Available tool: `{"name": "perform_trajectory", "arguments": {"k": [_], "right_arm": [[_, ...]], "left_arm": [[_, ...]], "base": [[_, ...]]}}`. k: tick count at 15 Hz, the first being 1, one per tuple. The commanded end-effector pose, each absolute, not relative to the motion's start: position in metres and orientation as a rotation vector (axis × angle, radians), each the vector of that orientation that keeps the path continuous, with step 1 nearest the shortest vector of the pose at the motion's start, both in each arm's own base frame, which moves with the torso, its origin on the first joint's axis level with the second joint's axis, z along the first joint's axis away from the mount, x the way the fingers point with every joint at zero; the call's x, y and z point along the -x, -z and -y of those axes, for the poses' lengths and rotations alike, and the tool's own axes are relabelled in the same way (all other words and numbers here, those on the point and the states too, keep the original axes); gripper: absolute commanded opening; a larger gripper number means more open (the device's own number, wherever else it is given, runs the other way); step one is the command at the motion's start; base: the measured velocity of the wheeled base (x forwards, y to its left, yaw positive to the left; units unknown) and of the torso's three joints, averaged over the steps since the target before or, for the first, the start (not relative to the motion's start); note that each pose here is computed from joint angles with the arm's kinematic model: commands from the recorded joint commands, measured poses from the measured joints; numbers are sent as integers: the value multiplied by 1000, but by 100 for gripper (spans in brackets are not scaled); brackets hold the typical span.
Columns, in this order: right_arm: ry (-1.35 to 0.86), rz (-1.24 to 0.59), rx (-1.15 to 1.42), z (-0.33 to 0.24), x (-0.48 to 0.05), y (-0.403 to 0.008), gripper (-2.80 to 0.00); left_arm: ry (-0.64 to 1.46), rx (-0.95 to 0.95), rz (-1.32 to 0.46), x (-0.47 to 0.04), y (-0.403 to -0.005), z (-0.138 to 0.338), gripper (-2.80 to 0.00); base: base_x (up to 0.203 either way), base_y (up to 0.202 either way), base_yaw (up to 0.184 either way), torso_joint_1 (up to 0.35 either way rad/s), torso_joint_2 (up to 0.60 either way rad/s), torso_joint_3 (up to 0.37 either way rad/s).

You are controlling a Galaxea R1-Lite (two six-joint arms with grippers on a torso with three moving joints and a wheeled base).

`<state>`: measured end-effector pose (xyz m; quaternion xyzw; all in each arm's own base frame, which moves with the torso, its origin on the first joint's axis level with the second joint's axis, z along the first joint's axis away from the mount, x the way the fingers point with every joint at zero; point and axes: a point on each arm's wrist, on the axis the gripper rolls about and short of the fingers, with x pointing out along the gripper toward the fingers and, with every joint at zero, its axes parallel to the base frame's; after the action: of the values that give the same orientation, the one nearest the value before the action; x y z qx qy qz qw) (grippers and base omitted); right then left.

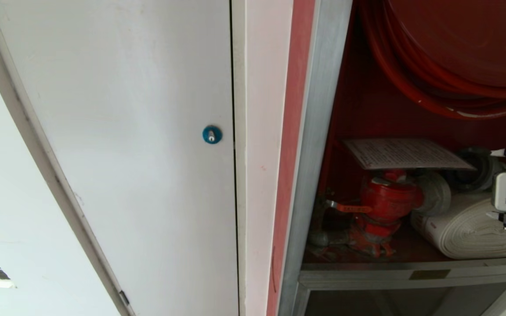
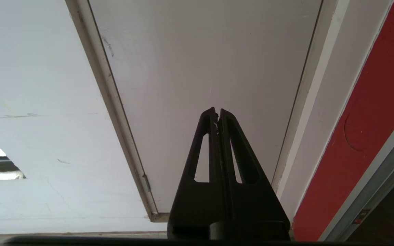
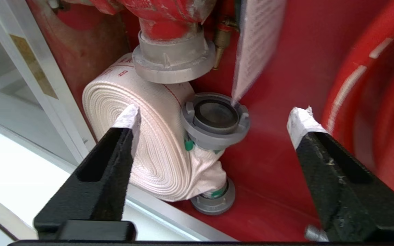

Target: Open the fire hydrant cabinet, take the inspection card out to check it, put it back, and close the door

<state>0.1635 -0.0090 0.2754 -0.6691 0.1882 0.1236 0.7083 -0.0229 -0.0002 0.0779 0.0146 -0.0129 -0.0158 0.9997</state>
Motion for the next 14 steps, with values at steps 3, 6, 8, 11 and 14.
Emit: {"name": "perform_trajectory", "arguments": {"k": [3, 6, 8, 11, 14], "right_arm": [[-283, -429, 1493, 11, -193, -265, 0], [-264, -408, 1511, 12, -215, -262, 0], [-255, -399, 1518, 13, -224, -260, 0], [-235, -389, 1552, 17, -242, -254, 0], [-203, -391, 1579, 24, -256, -258, 0]], "left_arm": [[32, -29, 12, 22, -74, 0, -280], [32, -29, 11, 22, -74, 0, -280], [32, -29, 13, 22, -75, 0, -280], [32, -29, 11, 22, -74, 0, -280], [32, -29, 11, 22, -74, 0, -280]], "base": [[0, 0, 0, 0, 0, 0], [0, 0, 0, 0, 0, 0], [0, 0, 0, 0, 0, 0], [0, 0, 0, 0, 0, 0], [0, 0, 0, 0, 0, 0]]}}
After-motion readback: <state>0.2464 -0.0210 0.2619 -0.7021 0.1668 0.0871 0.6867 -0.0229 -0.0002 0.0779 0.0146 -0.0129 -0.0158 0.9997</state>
